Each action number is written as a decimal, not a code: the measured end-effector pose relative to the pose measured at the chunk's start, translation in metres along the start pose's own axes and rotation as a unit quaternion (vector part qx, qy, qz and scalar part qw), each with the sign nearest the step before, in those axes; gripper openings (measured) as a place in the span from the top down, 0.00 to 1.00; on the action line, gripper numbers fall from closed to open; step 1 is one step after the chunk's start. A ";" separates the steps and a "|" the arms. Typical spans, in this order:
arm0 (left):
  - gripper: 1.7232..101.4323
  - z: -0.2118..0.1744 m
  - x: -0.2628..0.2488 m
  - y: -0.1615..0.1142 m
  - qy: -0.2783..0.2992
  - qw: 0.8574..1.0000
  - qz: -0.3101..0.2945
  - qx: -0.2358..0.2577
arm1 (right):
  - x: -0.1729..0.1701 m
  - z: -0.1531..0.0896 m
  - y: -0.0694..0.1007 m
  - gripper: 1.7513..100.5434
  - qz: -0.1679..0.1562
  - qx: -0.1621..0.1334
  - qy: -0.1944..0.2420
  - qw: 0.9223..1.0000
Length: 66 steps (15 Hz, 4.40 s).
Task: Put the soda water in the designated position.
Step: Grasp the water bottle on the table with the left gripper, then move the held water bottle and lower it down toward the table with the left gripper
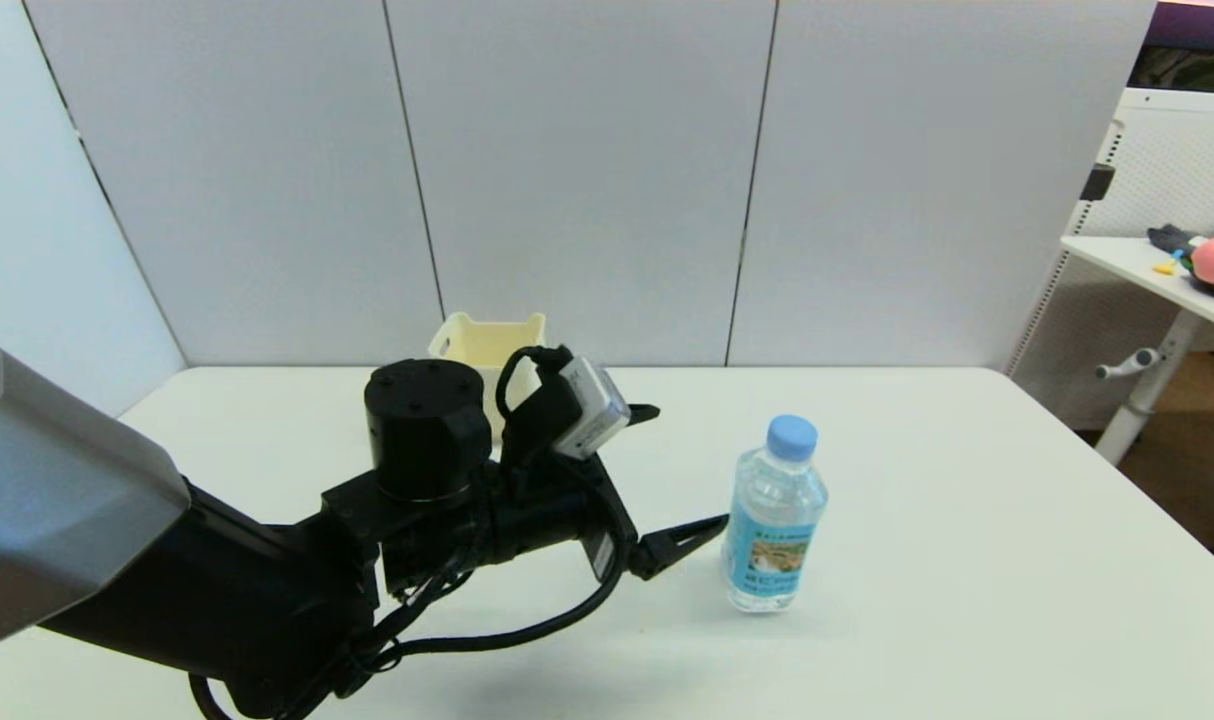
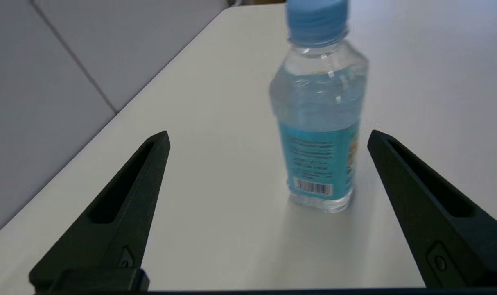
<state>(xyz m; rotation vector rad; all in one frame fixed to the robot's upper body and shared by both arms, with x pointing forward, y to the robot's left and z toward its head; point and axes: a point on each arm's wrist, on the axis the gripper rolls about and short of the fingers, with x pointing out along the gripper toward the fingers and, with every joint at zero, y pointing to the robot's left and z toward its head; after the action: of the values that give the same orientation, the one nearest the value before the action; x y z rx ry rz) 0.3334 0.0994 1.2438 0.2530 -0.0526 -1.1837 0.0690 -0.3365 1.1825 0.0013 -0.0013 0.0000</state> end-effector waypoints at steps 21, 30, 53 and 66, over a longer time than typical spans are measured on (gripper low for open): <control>0.04 -0.031 0.094 -0.009 -0.073 0.994 -0.077 -0.030 | 0.000 0.000 0.000 0.03 0.000 0.000 0.000 1.000; 0.04 -0.039 0.103 -0.015 -0.087 0.993 -0.079 -0.029 | 0.000 0.000 0.000 0.03 0.000 0.000 0.000 1.000; 0.53 -0.032 0.102 -0.011 -0.112 0.991 -0.066 -0.017 | 0.000 0.000 0.000 0.03 0.000 0.000 0.000 1.000; 0.53 0.051 -0.010 0.091 -0.085 0.986 0.144 -0.014 | 0.000 0.000 0.000 0.03 0.000 0.000 0.000 1.000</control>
<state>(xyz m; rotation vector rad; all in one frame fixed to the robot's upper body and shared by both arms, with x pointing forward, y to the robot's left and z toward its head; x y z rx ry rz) 0.4036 0.1319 1.3146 0.1143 -0.2150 -0.9149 0.0690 -0.3365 1.1825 0.0017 -0.0013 0.0000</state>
